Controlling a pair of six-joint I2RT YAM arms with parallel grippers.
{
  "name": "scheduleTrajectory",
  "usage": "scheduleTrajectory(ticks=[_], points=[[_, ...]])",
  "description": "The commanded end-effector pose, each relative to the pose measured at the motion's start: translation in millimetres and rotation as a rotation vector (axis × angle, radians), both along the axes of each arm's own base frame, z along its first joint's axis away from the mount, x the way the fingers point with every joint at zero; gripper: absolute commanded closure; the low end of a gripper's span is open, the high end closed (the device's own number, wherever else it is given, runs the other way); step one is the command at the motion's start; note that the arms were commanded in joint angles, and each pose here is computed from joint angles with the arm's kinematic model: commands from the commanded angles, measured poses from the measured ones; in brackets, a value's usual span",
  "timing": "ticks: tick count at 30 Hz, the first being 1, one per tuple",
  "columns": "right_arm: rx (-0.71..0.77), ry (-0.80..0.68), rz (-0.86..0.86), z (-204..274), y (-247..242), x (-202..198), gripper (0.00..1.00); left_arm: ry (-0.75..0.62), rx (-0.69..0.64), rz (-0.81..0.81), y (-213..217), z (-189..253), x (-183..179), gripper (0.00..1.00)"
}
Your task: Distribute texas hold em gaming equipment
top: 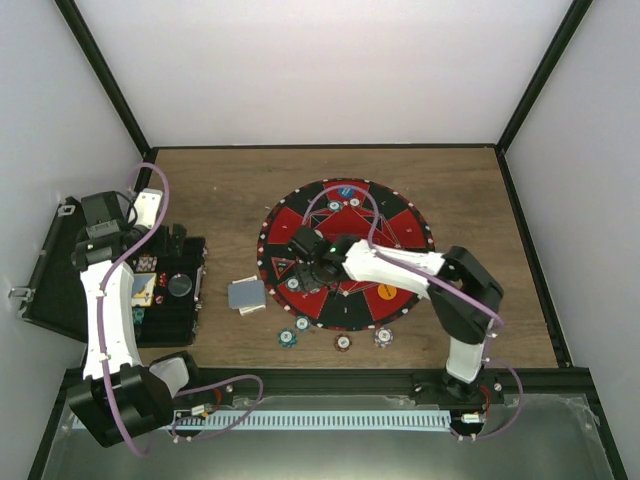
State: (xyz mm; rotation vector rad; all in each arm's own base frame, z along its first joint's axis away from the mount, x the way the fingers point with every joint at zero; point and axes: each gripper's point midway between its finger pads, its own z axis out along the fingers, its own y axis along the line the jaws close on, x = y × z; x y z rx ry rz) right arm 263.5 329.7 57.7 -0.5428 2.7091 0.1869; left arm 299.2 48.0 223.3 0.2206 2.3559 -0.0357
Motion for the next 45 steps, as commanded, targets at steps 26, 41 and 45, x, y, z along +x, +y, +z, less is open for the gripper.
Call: scheduleTrajectory(ticks=[26,41,45], points=[[0.046,0.171,-0.358,4,-167,-126,0.19,-0.027,-0.006,-0.031,-3,10,3,0.0],[0.044,0.224,-0.334,-13,-162,-139,0.27,-0.025,-0.018,-0.029,-4,8,4,0.0],[0.018,0.219,-0.342,-15,-165,-138,0.3,-0.024,-0.017,-0.028,-4,8,4,0.0]])
